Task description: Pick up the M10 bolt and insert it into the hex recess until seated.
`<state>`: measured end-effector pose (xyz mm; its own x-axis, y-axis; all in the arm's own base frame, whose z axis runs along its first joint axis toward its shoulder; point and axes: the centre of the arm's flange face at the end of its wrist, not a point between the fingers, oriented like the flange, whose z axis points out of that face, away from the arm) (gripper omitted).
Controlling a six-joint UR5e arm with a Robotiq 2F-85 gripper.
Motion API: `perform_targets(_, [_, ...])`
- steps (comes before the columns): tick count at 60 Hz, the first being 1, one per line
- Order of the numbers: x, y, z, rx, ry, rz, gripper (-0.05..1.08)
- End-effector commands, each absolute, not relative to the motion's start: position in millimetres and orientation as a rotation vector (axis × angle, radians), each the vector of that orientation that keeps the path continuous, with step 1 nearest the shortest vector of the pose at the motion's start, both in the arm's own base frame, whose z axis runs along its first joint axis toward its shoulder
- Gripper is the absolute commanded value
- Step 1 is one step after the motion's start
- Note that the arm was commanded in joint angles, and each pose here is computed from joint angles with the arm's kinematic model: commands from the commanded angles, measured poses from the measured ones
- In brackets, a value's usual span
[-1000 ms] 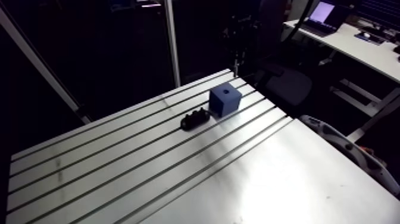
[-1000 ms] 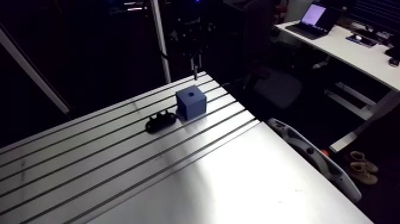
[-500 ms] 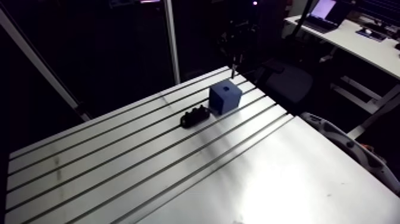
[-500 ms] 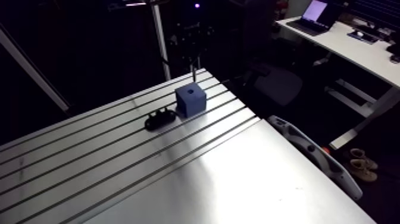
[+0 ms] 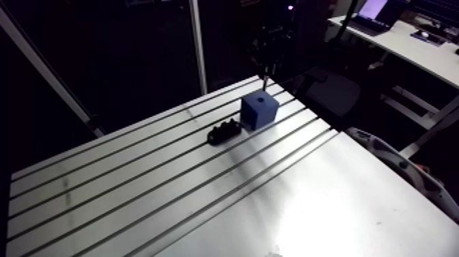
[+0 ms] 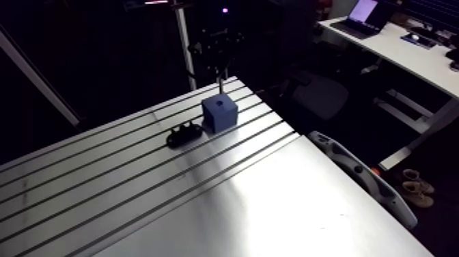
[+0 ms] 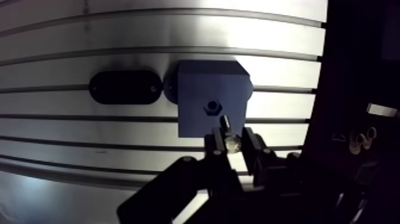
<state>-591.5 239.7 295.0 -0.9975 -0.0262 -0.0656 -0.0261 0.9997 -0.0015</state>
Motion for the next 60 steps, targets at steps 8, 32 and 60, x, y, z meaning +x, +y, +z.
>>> perform_targets(8, [-594, 241, 286, -0.038, 3.075, -0.006, 0.91])
perform_targets(32, [-595, 239, 281, -0.035, 3.076, -0.03, 0.92])
perform_targets(60, [-593, 236, 275, -0.037, 3.066, -0.034, 0.92])
